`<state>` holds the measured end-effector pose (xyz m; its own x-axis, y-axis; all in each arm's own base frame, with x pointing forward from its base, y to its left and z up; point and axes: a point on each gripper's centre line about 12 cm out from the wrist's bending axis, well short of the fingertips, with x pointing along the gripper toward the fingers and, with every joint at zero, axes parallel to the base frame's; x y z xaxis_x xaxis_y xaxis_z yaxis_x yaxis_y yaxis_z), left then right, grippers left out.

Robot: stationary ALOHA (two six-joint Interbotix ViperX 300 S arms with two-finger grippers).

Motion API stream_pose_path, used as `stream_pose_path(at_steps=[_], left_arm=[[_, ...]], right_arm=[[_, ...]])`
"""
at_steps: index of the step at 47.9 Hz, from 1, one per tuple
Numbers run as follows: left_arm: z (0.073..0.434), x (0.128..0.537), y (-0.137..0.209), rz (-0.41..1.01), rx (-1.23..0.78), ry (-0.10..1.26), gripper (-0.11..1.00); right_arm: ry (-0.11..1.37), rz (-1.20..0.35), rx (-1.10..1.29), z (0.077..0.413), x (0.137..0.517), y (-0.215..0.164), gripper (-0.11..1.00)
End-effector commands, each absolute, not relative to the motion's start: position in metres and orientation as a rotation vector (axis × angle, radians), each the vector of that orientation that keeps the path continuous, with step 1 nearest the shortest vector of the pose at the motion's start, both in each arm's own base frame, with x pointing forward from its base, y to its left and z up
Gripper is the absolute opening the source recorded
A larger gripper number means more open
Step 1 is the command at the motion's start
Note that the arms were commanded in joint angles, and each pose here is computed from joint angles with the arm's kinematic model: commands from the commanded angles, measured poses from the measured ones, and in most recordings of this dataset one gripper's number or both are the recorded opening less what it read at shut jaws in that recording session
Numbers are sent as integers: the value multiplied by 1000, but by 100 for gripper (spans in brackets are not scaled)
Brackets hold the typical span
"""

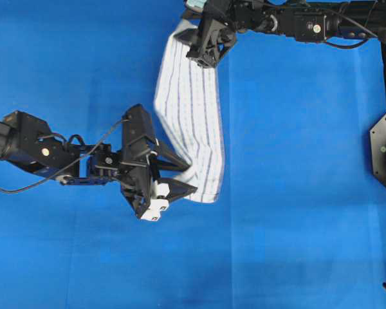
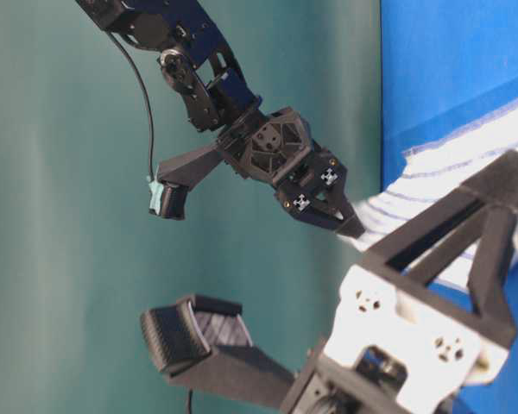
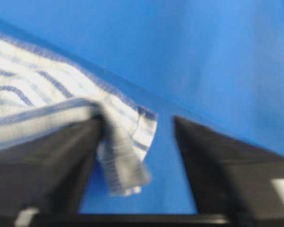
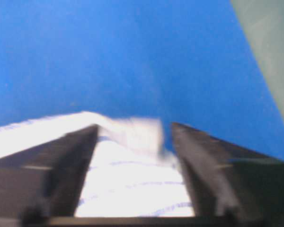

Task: Fold the blue towel.
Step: 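Lift the strip and rotate it vertical, laying it down lengthwise, then release the strip and move both grippers away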

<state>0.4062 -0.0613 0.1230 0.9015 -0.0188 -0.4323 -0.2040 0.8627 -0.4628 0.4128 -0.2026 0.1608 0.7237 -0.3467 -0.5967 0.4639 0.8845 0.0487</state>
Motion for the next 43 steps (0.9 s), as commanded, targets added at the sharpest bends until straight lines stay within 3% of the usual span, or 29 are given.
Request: stream_pose_path(at_steps=[1, 5, 25, 43], left_arm=[[146, 402, -68, 70, -537, 399, 73], [154, 393, -73, 49, -538, 406, 89], [182, 338, -67, 15, -535, 488, 87], [192, 328, 3, 155, -392, 433, 87]], right_arm=[[564, -452, 171, 179, 419, -204, 85], [566, -452, 169, 178, 419, -204, 88], [564, -459, 171, 186, 402, -200, 87], [509, -515, 183, 209, 339, -179, 87]])
